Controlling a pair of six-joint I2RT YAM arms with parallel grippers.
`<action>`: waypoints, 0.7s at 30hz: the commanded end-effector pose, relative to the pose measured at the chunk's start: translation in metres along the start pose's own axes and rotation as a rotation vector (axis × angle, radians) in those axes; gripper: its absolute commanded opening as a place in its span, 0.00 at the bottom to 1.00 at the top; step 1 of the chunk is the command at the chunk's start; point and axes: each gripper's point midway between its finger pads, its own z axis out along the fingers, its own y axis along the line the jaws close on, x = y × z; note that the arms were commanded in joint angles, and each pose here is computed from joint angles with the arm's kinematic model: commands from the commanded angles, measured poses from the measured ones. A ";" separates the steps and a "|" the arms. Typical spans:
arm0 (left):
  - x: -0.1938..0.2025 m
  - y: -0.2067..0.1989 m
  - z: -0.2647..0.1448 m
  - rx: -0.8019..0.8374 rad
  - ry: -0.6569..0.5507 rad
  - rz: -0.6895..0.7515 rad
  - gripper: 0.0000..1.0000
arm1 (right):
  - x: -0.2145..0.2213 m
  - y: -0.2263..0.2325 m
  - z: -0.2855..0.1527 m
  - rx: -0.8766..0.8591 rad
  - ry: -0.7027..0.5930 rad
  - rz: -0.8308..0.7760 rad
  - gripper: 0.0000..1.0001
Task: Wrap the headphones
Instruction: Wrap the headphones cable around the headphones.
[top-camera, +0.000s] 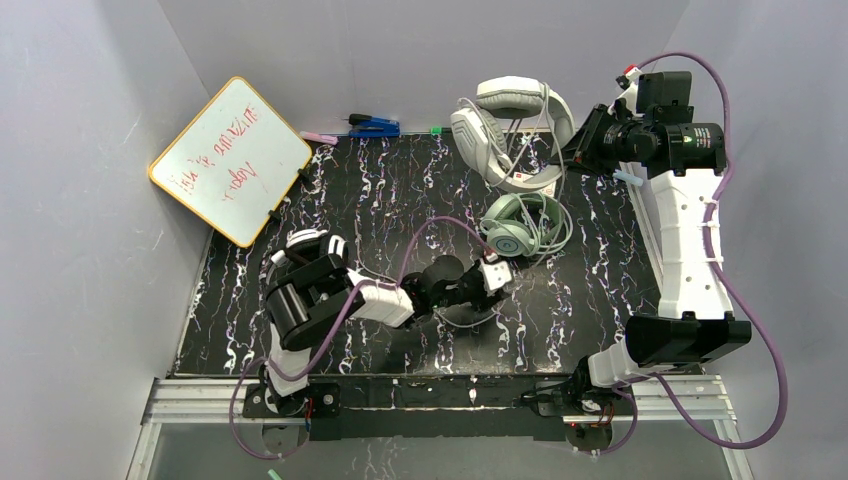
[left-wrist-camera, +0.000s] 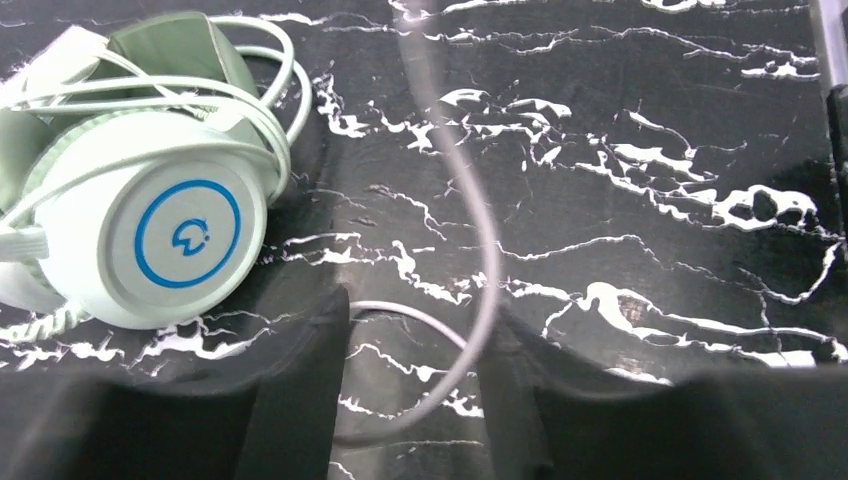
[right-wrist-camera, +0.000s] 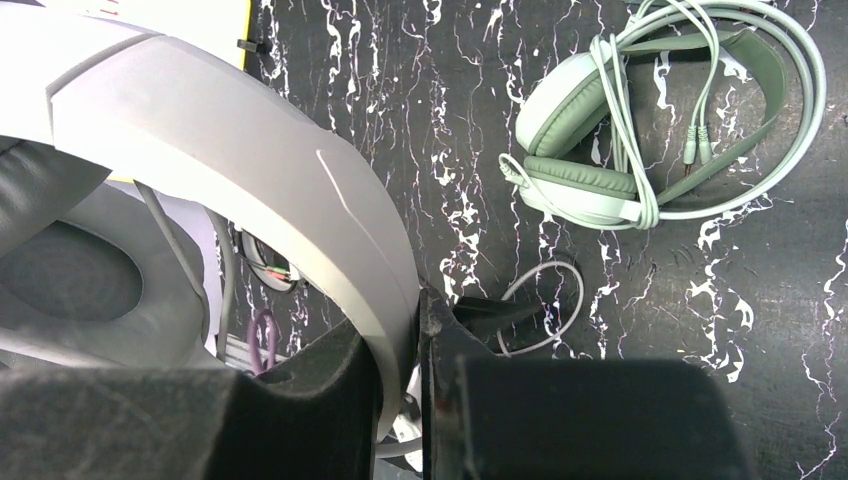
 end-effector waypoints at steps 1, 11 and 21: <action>-0.024 -0.002 0.006 0.027 -0.074 0.067 0.25 | -0.012 0.030 -0.019 -0.107 -0.066 -0.032 0.01; -0.021 -0.016 -0.097 -0.018 -0.076 0.044 0.00 | -0.017 0.014 -0.014 -0.018 -0.093 -0.020 0.01; -0.017 -0.011 -0.173 -0.190 -0.127 -0.312 0.00 | -0.020 0.018 -0.017 -0.029 -0.100 -0.026 0.01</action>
